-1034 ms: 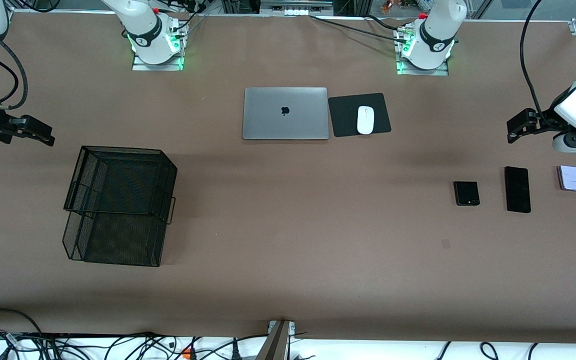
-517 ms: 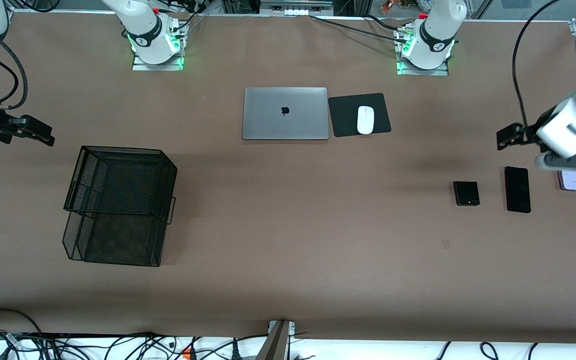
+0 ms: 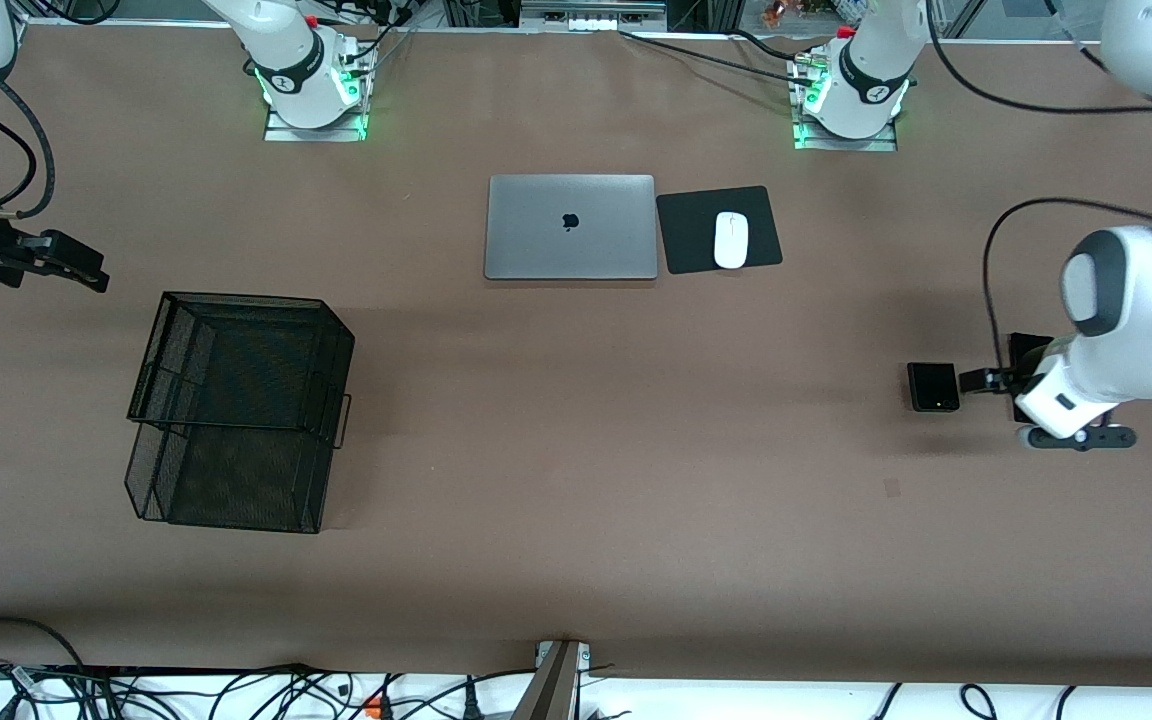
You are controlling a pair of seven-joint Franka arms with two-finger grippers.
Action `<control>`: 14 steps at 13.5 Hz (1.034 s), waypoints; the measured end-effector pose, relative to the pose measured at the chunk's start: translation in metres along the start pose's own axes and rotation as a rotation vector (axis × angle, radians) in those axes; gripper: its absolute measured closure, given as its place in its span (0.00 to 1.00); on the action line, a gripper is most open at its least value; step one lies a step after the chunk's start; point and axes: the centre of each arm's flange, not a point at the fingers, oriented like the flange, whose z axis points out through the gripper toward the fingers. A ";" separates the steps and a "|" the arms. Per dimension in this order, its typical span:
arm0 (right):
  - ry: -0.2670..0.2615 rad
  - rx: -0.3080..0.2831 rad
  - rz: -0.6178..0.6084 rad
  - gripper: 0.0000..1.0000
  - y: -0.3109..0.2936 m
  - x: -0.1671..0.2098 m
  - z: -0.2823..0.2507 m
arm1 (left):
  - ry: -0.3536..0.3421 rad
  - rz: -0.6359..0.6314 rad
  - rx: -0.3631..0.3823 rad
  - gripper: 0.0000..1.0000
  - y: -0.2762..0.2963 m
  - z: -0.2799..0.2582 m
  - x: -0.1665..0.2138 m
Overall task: Place phones with both arms
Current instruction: 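Reach the left gripper to the small black flip phone and grasp it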
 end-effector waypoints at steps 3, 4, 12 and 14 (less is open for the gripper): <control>0.000 0.000 0.000 0.00 0.000 0.000 0.000 | 0.104 0.015 -0.006 0.00 0.011 0.055 -0.020; 0.000 0.000 0.000 0.00 0.000 0.000 0.000 | 0.119 0.022 -0.008 0.00 0.014 0.069 -0.026; 0.000 0.000 0.000 0.00 0.000 0.000 0.000 | 0.096 0.077 -0.017 0.00 0.005 0.130 -0.041; 0.000 0.000 0.000 0.00 0.000 0.000 0.000 | 0.098 0.078 -0.017 0.00 0.006 0.130 -0.041</control>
